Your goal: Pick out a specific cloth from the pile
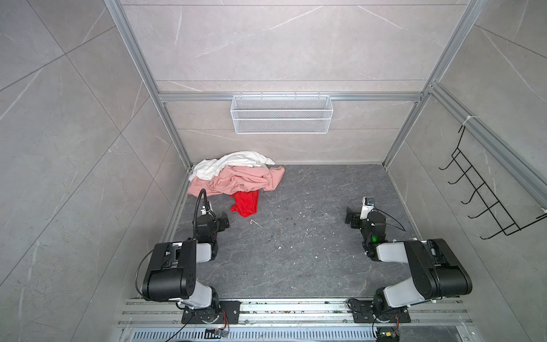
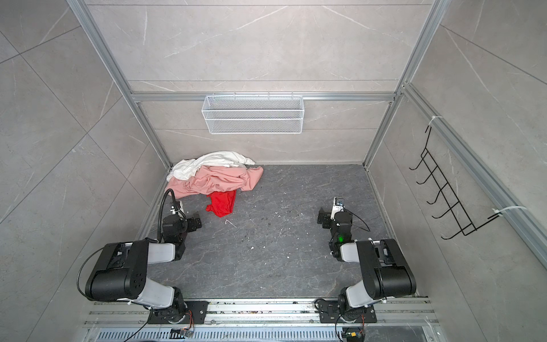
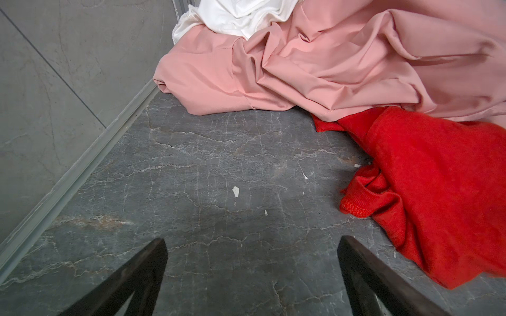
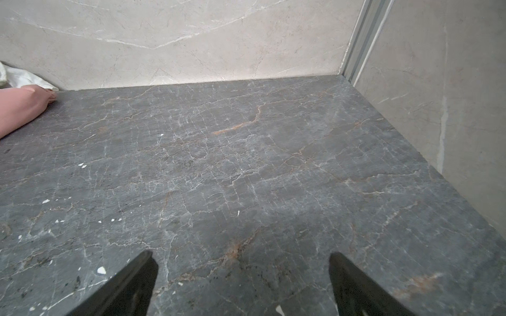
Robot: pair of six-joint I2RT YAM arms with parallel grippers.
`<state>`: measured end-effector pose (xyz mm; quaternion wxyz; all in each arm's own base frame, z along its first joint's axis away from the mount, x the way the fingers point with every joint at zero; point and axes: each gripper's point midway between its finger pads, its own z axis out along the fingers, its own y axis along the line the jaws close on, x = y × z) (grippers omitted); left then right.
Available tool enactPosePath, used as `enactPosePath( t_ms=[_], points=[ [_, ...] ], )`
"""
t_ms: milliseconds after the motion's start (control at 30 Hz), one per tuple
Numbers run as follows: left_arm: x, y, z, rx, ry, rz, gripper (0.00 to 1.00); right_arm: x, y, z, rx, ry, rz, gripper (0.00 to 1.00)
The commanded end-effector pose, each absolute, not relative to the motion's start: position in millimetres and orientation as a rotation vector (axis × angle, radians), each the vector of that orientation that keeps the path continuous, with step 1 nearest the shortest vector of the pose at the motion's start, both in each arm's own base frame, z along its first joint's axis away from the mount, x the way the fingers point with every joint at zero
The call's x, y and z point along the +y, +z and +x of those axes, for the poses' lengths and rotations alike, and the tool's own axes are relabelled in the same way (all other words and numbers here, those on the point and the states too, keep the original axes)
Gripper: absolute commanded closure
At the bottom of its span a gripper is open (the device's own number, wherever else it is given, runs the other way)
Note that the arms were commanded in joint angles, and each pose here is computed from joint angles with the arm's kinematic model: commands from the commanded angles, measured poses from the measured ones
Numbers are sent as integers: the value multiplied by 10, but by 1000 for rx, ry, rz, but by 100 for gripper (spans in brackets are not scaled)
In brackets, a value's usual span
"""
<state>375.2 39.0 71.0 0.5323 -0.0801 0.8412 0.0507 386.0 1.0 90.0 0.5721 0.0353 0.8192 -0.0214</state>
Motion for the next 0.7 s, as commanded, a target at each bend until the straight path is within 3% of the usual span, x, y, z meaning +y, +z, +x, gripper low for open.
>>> enactPosePath(
  t_ms=[0,300,500,667],
  points=[
    [481,925,3791,1933,191,-230,0,-34,978,3874,1892,-66,101,0],
    [456,975,3735,1902,203,-225,0,38,1104,3825,1866,-48,58,0],
    [317,1234,3671,1854,307,-166,0,219,1453,3816,1874,-170,-5,0],
    [200,1463,3705,1915,272,-147,0,492,1729,3845,1913,-61,14,0]
  ],
)
